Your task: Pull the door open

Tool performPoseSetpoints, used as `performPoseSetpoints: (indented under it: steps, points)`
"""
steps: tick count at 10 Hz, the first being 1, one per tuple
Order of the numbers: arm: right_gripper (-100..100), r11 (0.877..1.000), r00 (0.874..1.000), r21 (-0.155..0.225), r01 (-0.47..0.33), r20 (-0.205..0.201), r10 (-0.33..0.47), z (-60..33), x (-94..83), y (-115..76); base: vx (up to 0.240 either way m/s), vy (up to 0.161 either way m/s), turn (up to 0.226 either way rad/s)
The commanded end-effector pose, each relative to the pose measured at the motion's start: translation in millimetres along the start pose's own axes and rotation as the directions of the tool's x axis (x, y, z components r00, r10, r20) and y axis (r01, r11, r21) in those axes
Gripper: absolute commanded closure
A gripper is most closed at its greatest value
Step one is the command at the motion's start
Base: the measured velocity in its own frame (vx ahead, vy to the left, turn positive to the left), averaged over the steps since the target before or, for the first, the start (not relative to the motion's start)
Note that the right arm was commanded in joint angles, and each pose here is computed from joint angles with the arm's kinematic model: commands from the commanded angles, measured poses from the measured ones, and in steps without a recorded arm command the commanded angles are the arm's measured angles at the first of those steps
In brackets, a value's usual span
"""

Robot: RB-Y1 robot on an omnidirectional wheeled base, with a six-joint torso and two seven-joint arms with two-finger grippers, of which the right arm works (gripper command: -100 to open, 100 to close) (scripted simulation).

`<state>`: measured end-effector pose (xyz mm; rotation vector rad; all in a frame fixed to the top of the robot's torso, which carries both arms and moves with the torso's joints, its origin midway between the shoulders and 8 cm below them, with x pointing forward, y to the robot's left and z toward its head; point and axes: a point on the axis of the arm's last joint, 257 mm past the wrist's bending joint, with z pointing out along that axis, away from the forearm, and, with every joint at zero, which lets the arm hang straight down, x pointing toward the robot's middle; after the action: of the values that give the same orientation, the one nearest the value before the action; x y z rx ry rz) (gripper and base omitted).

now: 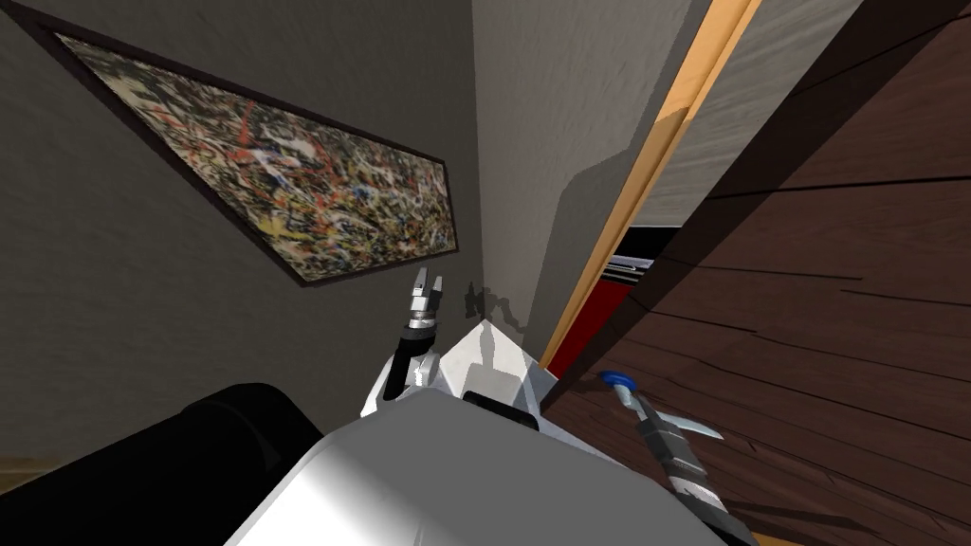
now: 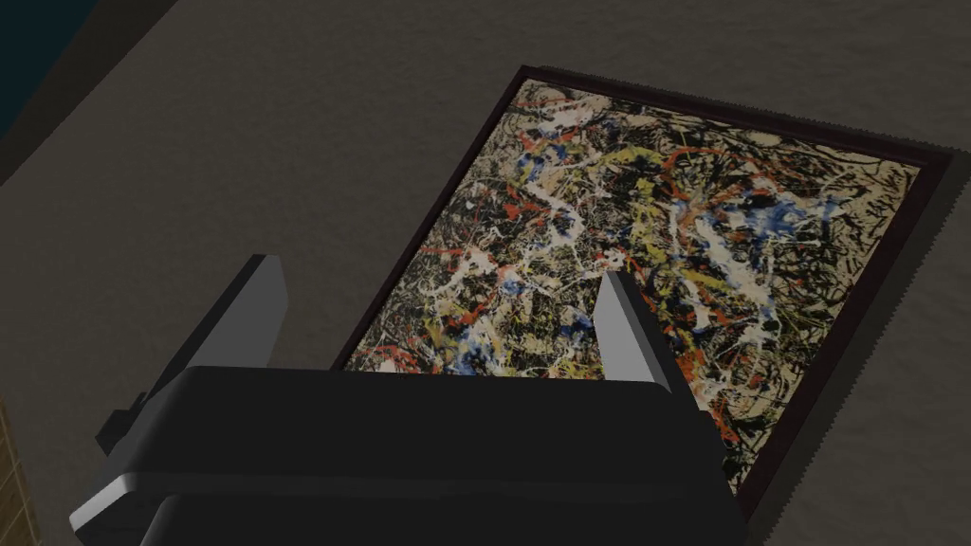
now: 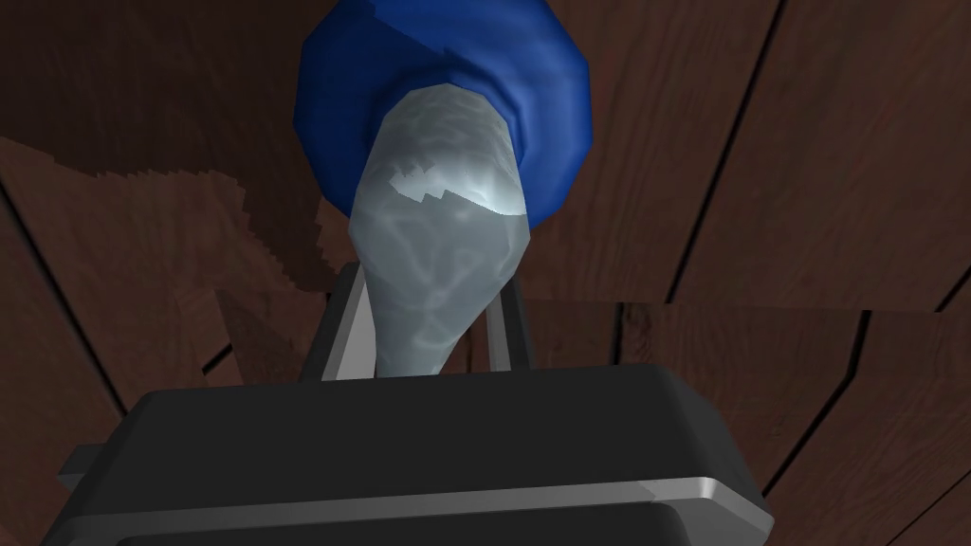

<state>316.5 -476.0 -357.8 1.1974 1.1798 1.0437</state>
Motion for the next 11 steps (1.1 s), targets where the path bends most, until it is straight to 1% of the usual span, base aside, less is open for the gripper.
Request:
performPoseSetpoints:
  steps: [1,2,3,6,7,11]
  points:
    - [100,1.0,1.0,-0.01,0.0,-0.016,0.0,-5.4,-0.3,2.9,-0.213,-0.051,0.131]
    - [100,1.0,1.0,0.0,-0.001,-0.01,0.001,-3.8,0.8,-0.3,-0.097,-0.015,0.021]
    - [100,1.0,1.0,0.0,-0.003,-0.022,0.003,-11.7,0.7,-1.6,-0.161,-0.051,0.165]
    - [100,1.0,0.999,-0.007,-0.001,-0.041,0.001,-23.4,-1.8,-0.5,-0.209,-0.055,0.166]
    - [100,1.0,0.999,-0.008,-0.001,-0.045,0.0,-25.6,-2.3,-0.3,-0.189,-0.044,0.119]
    - [100,1.0,0.997,-0.015,0.0,-0.073,-0.001,-42.1,-5.5,1.8,-0.196,-0.044,0.143]
